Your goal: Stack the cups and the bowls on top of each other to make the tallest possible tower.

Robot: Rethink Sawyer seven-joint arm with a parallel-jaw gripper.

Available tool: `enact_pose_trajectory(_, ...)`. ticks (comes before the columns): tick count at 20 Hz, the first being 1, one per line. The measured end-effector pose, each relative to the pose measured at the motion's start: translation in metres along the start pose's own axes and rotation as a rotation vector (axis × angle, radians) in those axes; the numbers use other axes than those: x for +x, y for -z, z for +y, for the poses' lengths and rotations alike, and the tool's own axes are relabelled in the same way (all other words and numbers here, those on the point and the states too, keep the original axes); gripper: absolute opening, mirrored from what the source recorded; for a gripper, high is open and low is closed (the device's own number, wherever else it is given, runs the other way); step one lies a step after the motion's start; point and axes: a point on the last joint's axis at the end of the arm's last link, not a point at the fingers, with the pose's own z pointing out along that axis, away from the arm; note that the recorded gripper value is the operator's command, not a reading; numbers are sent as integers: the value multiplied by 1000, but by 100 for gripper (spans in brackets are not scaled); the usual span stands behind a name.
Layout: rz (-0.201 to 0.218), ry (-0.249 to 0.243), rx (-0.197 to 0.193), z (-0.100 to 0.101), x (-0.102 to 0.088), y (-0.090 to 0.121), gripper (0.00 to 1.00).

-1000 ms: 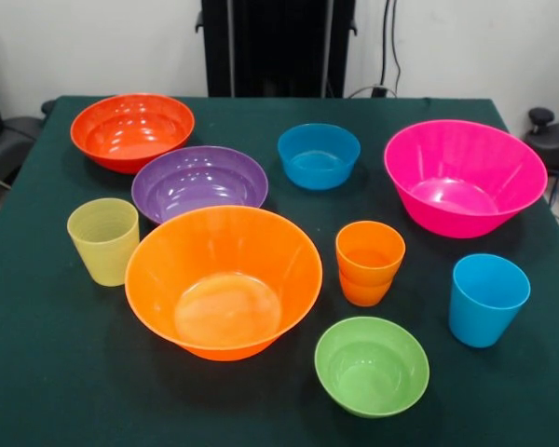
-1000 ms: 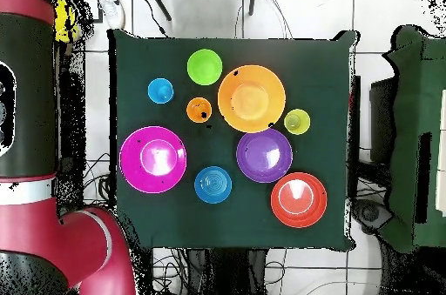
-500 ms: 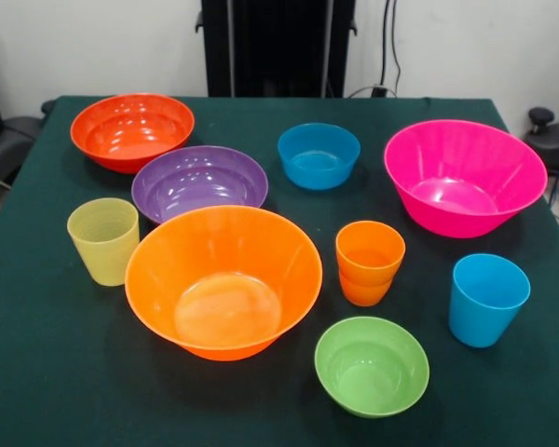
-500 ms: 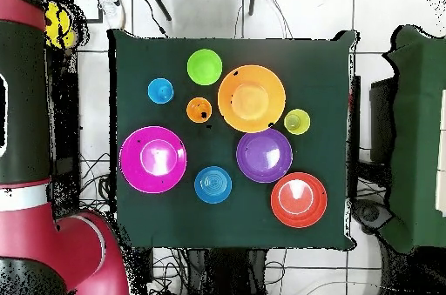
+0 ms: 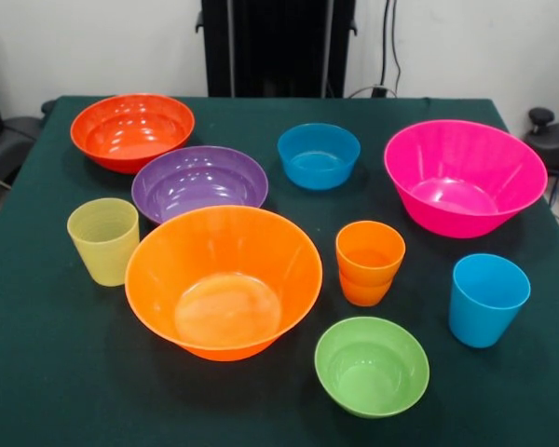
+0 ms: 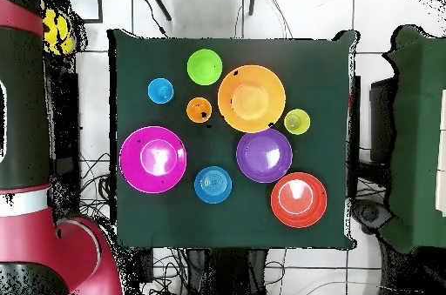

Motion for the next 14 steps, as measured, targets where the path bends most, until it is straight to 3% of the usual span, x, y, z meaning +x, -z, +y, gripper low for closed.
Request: enact_pose_trajectory(14,-5,-6,19,-23,5,10,0)
